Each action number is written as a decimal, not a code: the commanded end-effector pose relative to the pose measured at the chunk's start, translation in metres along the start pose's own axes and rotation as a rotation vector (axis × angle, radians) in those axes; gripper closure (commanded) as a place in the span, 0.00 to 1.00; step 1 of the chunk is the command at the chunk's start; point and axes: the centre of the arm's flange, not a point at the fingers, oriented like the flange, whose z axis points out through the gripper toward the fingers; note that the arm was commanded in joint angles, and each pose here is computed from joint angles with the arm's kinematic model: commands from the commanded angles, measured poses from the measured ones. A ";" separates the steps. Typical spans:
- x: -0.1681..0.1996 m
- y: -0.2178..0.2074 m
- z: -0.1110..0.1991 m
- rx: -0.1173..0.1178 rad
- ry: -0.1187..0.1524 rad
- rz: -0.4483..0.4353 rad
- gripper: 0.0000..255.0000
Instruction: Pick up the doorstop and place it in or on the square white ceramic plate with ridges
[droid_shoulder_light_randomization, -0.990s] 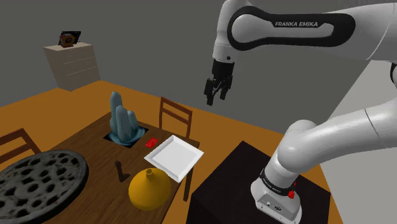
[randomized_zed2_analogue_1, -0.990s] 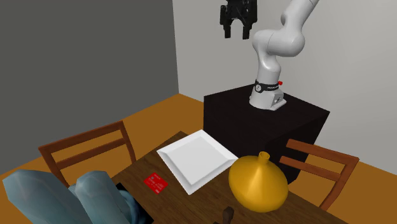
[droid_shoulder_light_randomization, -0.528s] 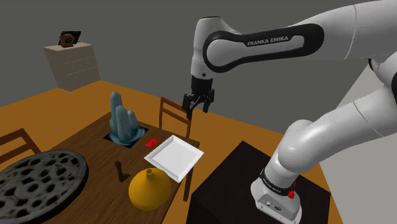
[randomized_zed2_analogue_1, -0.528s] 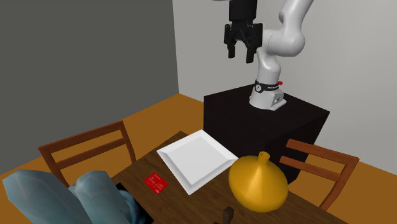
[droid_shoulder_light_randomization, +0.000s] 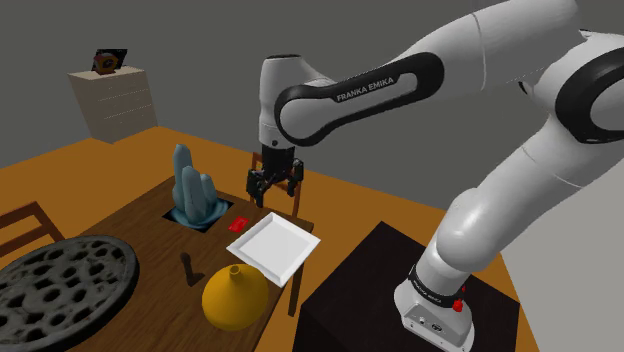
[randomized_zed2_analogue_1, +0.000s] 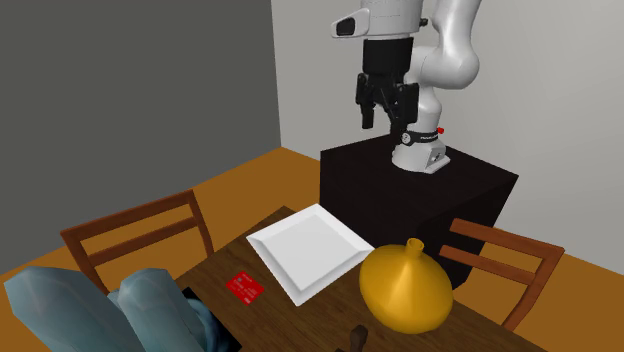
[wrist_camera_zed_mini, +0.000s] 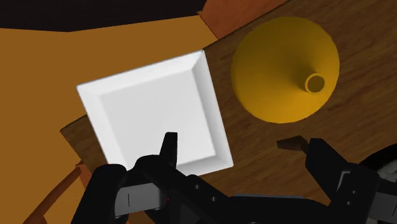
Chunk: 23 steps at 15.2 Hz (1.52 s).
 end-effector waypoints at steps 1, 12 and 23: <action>0.008 -0.022 0.018 -0.001 0.002 0.025 0.00; 0.069 -0.123 0.105 -0.020 0.012 0.152 0.00; 0.142 -0.213 0.191 -0.039 0.022 0.276 0.00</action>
